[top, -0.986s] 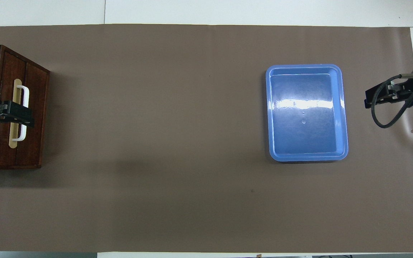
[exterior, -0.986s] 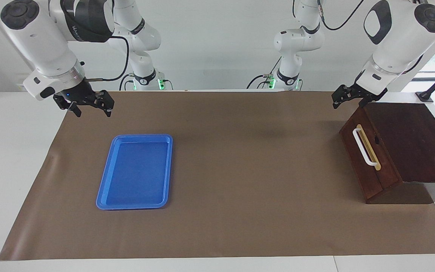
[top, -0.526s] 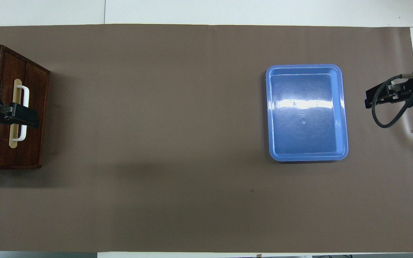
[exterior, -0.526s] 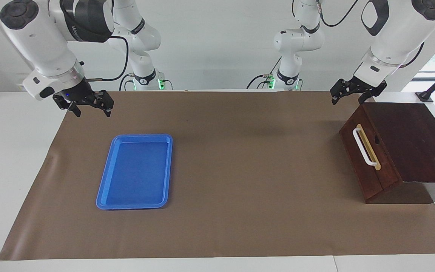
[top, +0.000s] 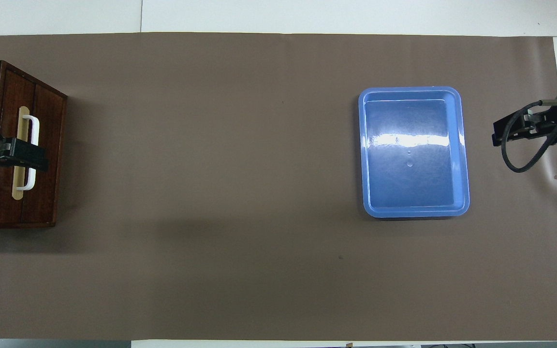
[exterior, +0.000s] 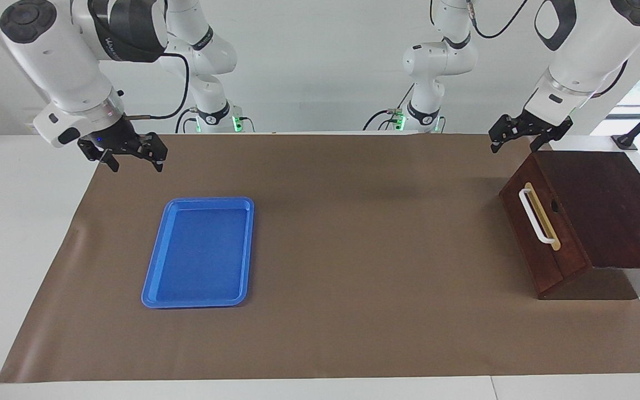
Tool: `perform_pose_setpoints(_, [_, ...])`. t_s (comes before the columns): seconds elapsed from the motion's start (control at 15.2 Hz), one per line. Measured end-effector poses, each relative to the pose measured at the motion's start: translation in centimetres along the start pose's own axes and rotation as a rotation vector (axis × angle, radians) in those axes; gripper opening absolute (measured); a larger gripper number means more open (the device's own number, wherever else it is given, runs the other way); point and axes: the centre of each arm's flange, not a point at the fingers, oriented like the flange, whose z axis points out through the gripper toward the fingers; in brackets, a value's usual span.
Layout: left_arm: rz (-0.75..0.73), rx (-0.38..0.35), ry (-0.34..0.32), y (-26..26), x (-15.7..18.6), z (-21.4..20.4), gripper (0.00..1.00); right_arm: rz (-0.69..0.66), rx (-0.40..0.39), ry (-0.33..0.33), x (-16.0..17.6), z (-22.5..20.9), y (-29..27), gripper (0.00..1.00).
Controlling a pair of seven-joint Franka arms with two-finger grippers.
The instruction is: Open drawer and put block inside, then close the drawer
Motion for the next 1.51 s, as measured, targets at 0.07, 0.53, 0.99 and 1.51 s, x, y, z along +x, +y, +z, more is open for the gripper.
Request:
perform_pose_setpoints(0.07, [0.001,0.0,0.009,0.0,0.09,-0.09,1.0,0.0,0.0,0.0,0.0,0.0,0.0,1.0])
perform_pose_setpoints(0.53, [-0.002,0.0,0.036,-0.2,0.36,-0.33,1.0,0.0,0.0,0.0,0.0,0.0,0.0,1.0])
perform_pose_setpoints(0.99, [-0.003,0.0,0.037,-0.27,0.38,-0.35,1.0,0.0,0.0,0.0,0.0,0.0,0.0,1.0])
perform_pose_setpoints(1.51, [-0.014,-0.001,0.041,-1.0,0.39,-0.37,1.0,0.003,0.0,0.0,-0.01,-0.02,0.15,1.0])
